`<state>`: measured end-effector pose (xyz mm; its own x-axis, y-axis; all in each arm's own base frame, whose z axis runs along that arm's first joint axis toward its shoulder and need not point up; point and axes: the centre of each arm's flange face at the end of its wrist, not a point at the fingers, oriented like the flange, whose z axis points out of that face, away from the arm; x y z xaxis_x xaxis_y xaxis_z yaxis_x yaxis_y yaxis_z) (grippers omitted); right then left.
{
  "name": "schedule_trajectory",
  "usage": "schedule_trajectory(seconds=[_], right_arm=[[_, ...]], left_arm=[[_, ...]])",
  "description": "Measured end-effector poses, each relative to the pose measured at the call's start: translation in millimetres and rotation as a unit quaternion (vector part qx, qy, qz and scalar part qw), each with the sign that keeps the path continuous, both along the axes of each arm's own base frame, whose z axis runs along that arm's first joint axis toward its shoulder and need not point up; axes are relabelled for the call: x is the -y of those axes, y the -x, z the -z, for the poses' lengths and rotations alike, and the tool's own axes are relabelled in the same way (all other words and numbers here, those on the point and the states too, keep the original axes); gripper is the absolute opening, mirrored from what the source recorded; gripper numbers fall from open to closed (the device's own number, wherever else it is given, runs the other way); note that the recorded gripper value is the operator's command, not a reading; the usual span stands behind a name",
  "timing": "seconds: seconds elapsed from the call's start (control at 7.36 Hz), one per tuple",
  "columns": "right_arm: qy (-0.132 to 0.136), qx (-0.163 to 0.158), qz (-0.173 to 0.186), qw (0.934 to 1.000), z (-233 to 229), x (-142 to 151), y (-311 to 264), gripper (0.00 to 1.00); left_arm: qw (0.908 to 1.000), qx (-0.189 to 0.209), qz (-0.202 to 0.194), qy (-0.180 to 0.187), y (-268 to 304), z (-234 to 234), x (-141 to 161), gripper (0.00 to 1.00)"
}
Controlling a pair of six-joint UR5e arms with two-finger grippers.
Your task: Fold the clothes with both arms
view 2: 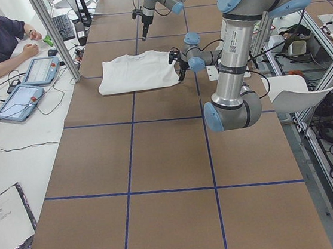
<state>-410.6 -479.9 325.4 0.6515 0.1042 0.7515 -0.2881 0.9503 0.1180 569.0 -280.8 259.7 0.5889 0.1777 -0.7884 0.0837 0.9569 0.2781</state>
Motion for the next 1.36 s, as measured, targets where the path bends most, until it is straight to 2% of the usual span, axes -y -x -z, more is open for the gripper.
schedule_trajectory(seconds=[0.68, 0.95, 1.36], right_arm=[[-0.001, 0.001, 0.000, 1.0000, 0.1, -0.2, -0.2, 1.00], [-0.001, 0.001, 0.000, 1.0000, 0.0, -0.2, -0.2, 1.00], [-0.001, 0.001, 0.000, 1.0000, 0.0, -0.2, -0.2, 1.00]], left_arm=[[0.9999, 0.003, 0.012, -0.005, 3.0, -1.3, 8.8, 0.59], [0.9999, 0.004, 0.016, -0.006, 4.0, -2.0, 11.3, 0.50], [0.9997, 0.010, 0.022, -0.008, 1.9, -5.9, 13.0, 0.50]])
